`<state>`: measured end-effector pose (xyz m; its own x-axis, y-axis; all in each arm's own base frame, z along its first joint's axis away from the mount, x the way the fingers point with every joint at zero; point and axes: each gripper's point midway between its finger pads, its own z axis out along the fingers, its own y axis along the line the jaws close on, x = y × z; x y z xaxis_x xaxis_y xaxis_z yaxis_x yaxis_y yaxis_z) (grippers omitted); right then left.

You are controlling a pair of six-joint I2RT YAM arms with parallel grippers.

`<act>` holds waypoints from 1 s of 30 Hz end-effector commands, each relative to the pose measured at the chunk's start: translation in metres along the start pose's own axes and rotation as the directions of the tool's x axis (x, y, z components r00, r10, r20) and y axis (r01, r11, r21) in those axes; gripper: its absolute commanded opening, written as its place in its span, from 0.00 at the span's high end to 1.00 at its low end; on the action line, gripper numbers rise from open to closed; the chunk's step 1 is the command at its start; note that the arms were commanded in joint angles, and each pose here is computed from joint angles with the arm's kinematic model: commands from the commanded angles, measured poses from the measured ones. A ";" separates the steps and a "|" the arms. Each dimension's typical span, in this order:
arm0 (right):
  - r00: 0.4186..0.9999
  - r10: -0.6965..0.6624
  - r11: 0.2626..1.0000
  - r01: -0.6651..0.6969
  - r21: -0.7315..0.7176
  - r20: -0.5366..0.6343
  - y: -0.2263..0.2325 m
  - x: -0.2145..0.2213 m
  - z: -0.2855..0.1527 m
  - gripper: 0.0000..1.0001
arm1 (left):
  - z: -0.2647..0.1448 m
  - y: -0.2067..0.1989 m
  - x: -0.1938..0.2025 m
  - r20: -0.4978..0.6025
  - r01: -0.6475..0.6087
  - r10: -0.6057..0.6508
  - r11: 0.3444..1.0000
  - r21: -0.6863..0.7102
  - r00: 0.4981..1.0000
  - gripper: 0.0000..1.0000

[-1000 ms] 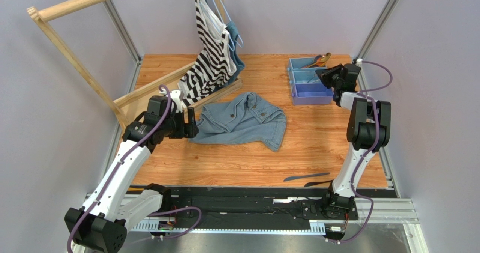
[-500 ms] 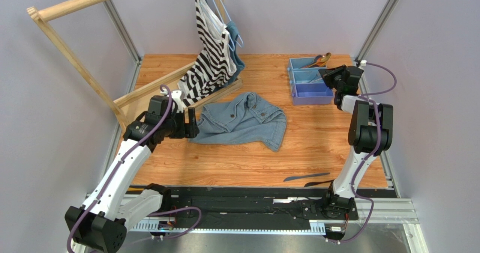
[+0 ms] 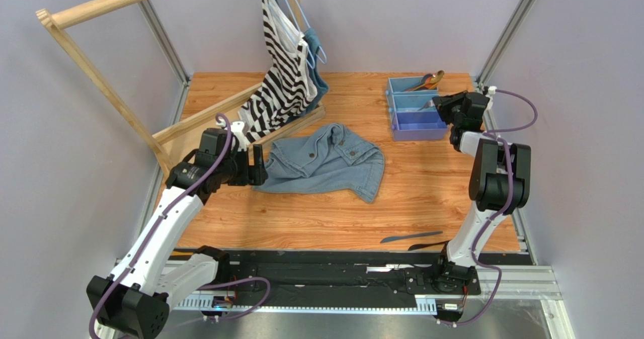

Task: Sort the eating utensils into containers
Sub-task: Place the fork in the storage box.

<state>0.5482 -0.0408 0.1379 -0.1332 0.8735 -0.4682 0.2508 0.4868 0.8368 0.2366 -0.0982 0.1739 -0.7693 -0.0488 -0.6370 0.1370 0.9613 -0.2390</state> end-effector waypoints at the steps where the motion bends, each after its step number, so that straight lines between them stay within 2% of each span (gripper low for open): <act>1: 0.993 -0.071 0.997 0.075 -0.033 0.099 0.031 -0.034 -0.013 0.75 | -0.002 -0.002 0.001 0.001 -0.014 0.014 1.000 0.008 1.000 0.15; 5: 0.988 -0.108 0.994 0.110 -0.010 0.110 0.037 -0.043 -0.015 0.69 | -0.003 -0.003 0.001 0.004 -0.016 0.016 1.000 0.010 1.000 0.15; 13: 0.979 -0.150 0.988 0.152 -0.001 0.141 0.047 -0.052 -0.032 0.64 | -0.003 -0.003 0.001 0.000 -0.018 0.018 1.000 0.011 1.000 0.13; 15: 0.980 -0.140 0.990 0.142 -0.004 0.142 0.047 -0.050 -0.037 0.55 | -0.004 -0.004 0.001 0.005 -0.023 0.023 1.000 0.015 1.000 0.12; 16: 0.978 -0.137 0.990 0.141 -0.012 0.159 0.052 -0.053 -0.042 0.45 | -0.004 -0.004 0.000 0.006 -0.021 0.021 1.000 0.012 1.000 0.12; 18: 0.977 -0.139 0.990 0.143 -0.011 0.162 0.052 -0.053 -0.045 0.41 | -0.003 -0.004 0.001 0.003 -0.023 0.023 1.000 0.016 1.000 0.12; 24: 0.994 -0.105 0.994 0.105 -0.037 0.019 0.046 -0.028 -0.019 0.40 | -0.003 -0.004 0.002 -0.001 -0.024 0.024 1.000 0.014 1.000 0.12; 25: 0.995 -0.095 0.995 0.095 -0.015 -0.018 0.034 -0.019 -0.011 0.39 | -0.002 -0.004 0.002 -0.002 -0.022 0.022 1.000 0.011 1.000 0.12; 30: 0.995 -0.081 0.997 0.082 0.009 -0.061 0.020 -0.007 0.000 0.38 | -0.002 -0.003 0.002 -0.003 -0.024 0.024 1.000 0.009 1.000 0.12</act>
<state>0.5497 -0.0440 0.1648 -0.1724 0.8232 -0.5410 0.2489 0.5678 0.7846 0.2355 -0.1009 0.1739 -0.7697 -0.0393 -0.6372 0.1484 0.9597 -0.2385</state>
